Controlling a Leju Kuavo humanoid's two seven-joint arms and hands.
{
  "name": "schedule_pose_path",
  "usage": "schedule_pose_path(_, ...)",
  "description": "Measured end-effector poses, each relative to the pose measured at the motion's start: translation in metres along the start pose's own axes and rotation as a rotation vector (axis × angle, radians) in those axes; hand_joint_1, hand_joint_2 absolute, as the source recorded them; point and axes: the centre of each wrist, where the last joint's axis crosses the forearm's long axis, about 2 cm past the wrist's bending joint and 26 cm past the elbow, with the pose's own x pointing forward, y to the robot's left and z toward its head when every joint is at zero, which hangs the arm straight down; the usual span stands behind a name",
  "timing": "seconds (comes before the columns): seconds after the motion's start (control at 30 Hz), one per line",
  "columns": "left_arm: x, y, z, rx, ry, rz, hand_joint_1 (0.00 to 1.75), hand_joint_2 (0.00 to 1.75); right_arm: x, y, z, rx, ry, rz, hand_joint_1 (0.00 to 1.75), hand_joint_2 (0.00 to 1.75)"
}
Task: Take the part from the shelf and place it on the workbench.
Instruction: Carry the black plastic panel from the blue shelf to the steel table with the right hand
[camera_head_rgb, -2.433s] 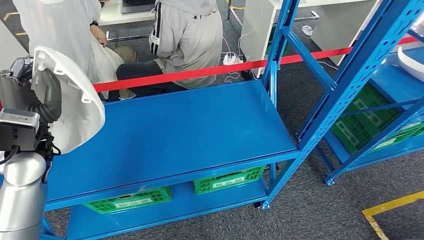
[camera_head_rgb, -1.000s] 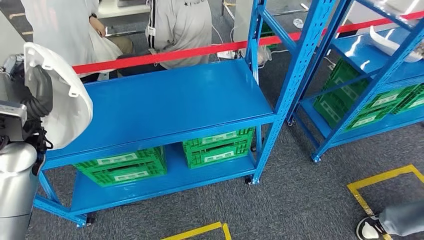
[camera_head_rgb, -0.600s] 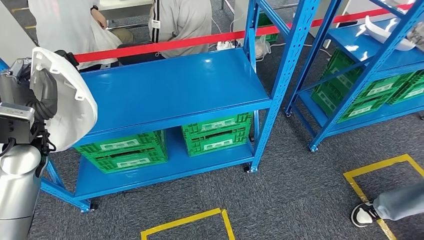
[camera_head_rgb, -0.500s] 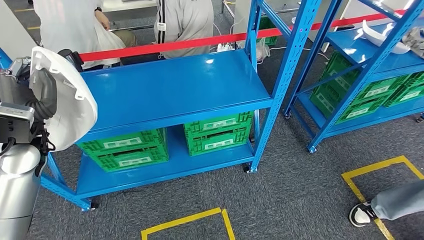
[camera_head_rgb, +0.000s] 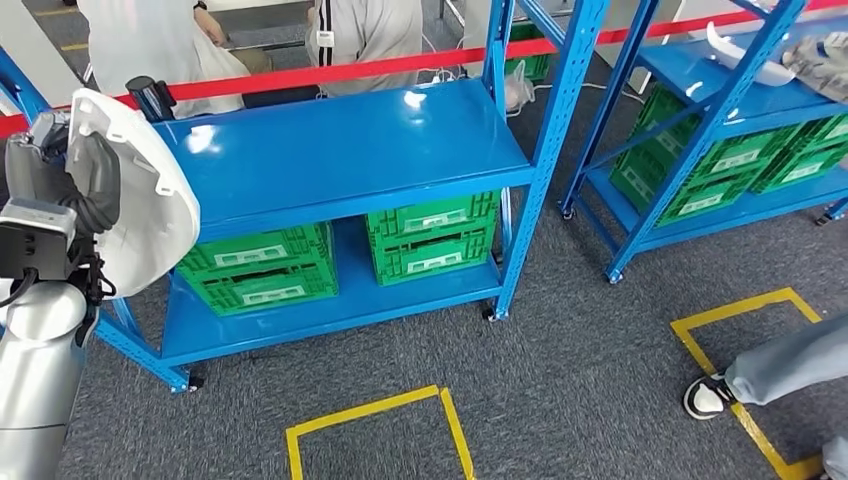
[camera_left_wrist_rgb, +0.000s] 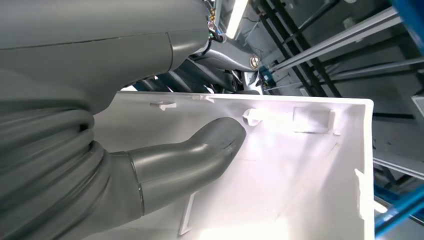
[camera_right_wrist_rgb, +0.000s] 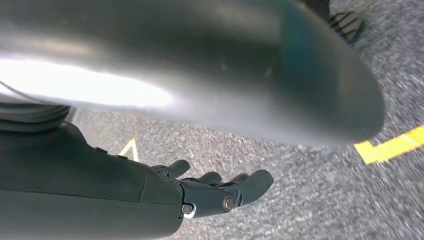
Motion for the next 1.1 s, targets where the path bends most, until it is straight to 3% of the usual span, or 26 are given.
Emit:
schedule_pose_path(0.3, -0.002, -0.003, 0.006, -0.010, 0.015, -0.013, 1.75, 1.75, -0.001, 0.000, 0.000, 0.000, 0.007, 0.001, 0.00, 0.00)
schedule_pose_path(0.8, 0.008, -0.026, -0.004, -0.009, 0.025, -0.011, 1.75, 1.75, -0.002, 0.002, 0.000, 0.003, 0.005, -0.003, 0.00, 0.00)
schedule_pose_path(1.1, 0.015, -0.024, 0.001, -0.008, 0.011, -0.017, 1.75, 1.75, -0.001, 0.003, 0.000, 0.017, 0.000, 0.003, 0.00, 0.00)
